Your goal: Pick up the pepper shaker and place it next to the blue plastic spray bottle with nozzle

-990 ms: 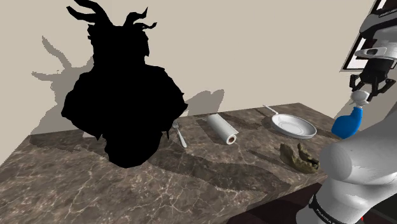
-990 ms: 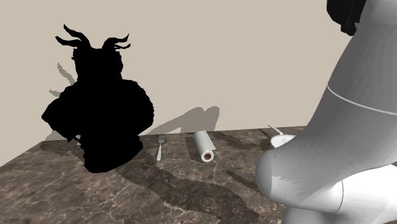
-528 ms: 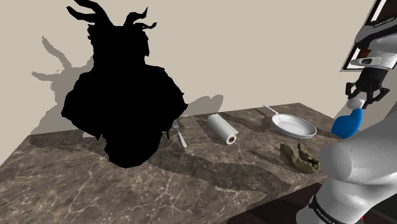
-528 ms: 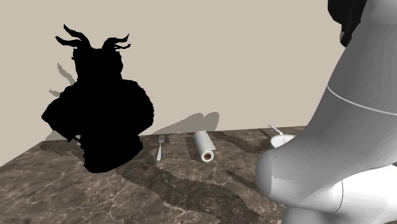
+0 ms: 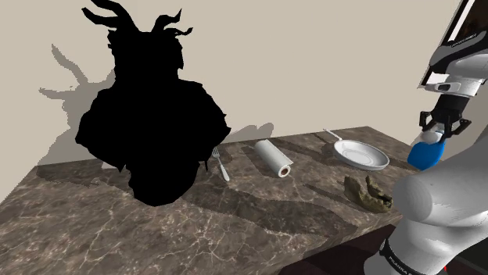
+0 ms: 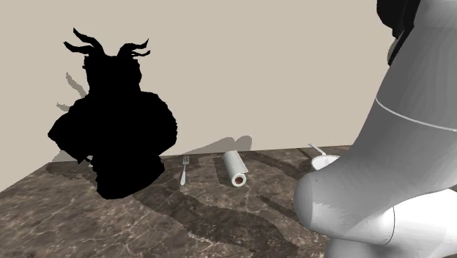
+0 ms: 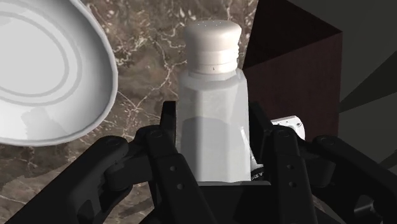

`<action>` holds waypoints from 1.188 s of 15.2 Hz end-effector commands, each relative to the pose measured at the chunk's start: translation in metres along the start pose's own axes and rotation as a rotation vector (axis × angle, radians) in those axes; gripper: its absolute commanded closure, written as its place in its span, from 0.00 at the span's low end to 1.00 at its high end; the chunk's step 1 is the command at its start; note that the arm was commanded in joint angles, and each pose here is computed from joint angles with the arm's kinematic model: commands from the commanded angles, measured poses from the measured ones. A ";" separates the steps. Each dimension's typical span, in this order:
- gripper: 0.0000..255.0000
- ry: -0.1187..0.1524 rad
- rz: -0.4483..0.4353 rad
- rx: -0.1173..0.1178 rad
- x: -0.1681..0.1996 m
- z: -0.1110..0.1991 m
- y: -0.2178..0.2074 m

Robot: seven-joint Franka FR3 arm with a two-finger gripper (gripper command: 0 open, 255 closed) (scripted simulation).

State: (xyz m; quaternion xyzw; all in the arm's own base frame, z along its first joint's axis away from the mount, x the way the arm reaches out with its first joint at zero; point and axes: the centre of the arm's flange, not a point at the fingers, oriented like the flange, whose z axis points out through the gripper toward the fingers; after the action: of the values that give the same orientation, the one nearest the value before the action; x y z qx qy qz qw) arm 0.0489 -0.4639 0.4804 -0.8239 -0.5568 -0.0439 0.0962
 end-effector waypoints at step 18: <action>1.00 0.000 0.000 0.000 -0.019 0.098 0.012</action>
State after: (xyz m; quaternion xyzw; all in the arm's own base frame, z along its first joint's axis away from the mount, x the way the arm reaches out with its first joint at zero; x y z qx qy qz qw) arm 0.0496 -0.4656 0.3834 -0.8239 -0.5568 -0.0438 0.0962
